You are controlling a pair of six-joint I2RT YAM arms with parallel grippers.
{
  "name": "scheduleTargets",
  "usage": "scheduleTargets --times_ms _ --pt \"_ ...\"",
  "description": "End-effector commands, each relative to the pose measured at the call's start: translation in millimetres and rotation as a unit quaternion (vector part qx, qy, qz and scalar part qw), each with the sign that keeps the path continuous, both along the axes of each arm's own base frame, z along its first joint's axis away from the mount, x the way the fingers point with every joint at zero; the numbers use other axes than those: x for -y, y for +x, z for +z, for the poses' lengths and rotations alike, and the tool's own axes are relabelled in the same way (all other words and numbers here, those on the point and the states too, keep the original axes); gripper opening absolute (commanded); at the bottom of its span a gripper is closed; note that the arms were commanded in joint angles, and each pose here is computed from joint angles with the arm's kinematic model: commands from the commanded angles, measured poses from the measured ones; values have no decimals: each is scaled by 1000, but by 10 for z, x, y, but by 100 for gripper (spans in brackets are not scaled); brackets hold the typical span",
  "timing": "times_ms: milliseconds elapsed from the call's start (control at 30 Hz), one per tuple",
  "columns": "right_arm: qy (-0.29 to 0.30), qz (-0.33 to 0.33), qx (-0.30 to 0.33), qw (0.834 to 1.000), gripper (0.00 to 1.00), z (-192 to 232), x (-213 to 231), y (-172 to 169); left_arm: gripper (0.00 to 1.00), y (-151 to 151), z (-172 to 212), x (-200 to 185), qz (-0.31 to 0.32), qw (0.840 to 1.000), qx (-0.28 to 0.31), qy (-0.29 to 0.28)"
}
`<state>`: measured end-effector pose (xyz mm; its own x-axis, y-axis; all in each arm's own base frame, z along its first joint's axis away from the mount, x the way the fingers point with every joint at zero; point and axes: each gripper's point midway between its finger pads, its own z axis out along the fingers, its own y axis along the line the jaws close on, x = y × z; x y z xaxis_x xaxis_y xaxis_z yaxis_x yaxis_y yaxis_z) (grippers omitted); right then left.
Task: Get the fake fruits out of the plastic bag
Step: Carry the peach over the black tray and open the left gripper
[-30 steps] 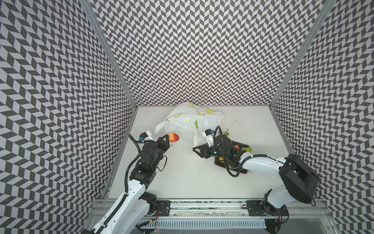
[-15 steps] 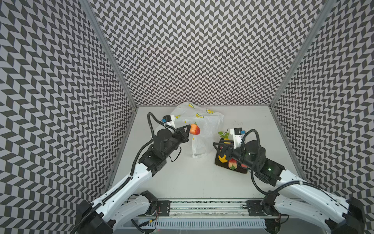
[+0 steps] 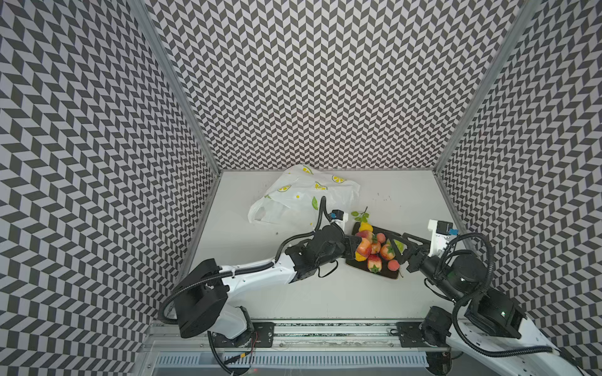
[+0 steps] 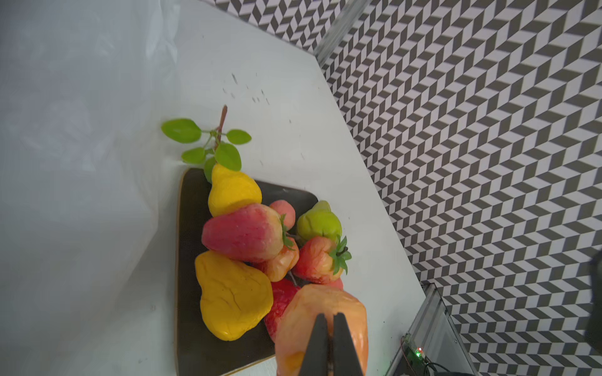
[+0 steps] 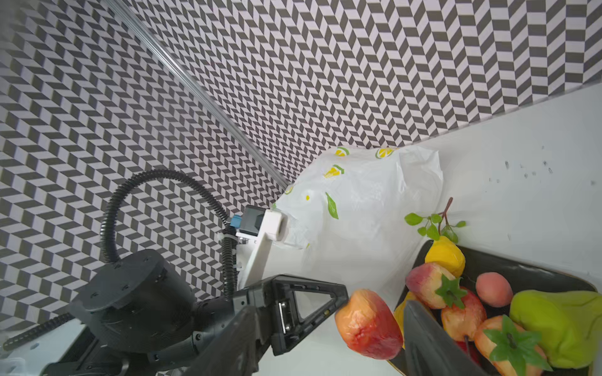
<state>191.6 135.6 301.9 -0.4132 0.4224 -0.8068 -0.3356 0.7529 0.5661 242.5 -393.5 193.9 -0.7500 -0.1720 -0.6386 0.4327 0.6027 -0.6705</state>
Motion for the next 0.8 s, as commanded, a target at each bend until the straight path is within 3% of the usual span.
scheduleTargets --times_ms 0,167,767 --pt "4 -8 -1 1000 69 12 42 -4 0 38 262 175 1 998 5 -67" --pt "5 -8 6 1000 69 60 50 -8 0 30 126 307 -6 996 -16 -87" --pt "7 4 4 1000 68 73 6 -23 0 185 -396 562 -1 998 -44 -54"
